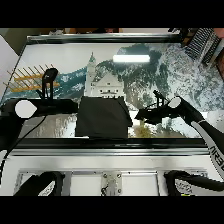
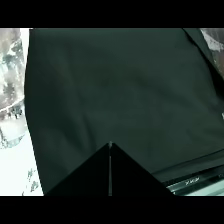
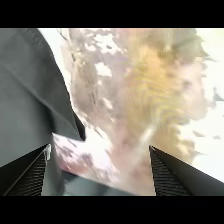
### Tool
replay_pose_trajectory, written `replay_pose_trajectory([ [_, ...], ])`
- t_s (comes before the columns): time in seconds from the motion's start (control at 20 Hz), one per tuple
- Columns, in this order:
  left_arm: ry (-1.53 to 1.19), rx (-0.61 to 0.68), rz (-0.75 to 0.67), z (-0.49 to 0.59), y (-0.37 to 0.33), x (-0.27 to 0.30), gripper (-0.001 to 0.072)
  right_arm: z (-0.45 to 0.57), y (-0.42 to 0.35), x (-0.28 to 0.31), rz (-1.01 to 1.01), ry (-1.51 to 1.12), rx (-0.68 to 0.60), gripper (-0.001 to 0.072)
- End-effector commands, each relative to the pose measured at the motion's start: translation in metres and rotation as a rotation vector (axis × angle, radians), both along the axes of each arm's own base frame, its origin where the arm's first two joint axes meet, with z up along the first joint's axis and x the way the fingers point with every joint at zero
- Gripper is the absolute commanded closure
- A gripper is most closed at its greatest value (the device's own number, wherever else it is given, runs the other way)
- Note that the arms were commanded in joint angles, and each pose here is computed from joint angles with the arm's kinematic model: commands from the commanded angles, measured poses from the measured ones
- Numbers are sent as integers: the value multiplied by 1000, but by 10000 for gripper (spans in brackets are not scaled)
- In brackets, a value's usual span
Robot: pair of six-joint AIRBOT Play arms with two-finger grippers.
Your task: Fold the clothes and pants, and hang the long-sleeved shirts on hangers.
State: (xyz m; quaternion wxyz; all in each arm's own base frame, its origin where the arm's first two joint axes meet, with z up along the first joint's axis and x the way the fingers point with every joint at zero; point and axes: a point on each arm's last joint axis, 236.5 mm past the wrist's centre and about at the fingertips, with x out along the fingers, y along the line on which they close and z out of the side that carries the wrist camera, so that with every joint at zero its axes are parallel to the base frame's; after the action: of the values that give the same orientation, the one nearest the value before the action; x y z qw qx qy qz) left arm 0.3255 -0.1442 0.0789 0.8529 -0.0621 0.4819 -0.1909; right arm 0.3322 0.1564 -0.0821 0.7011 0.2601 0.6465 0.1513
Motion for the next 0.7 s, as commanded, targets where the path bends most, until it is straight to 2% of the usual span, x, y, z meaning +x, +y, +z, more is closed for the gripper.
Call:
replay_pose_trajectory([
  [0.0,54,2,-30,-17,-16,-9,699,-5,36,15,-29,-38,228,-8],
  [0.1,78,0,-32,-23,-21,-10,698,-4,63,21,-47,-37,335,-8],
  [0.2,85,-1,-34,-25,-24,-11,698,-5,87,17,-28,-27,381,-5],
  [0.55,85,-1,-33,-25,-23,-11,699,1,159,4,93,-82,374,5],
  [0.6,90,-2,-28,-26,-23,-11,698,2,165,6,97,-102,362,116],
  [0.65,90,-3,-28,-26,-23,-11,698,3,168,7,116,-128,356,367],
])
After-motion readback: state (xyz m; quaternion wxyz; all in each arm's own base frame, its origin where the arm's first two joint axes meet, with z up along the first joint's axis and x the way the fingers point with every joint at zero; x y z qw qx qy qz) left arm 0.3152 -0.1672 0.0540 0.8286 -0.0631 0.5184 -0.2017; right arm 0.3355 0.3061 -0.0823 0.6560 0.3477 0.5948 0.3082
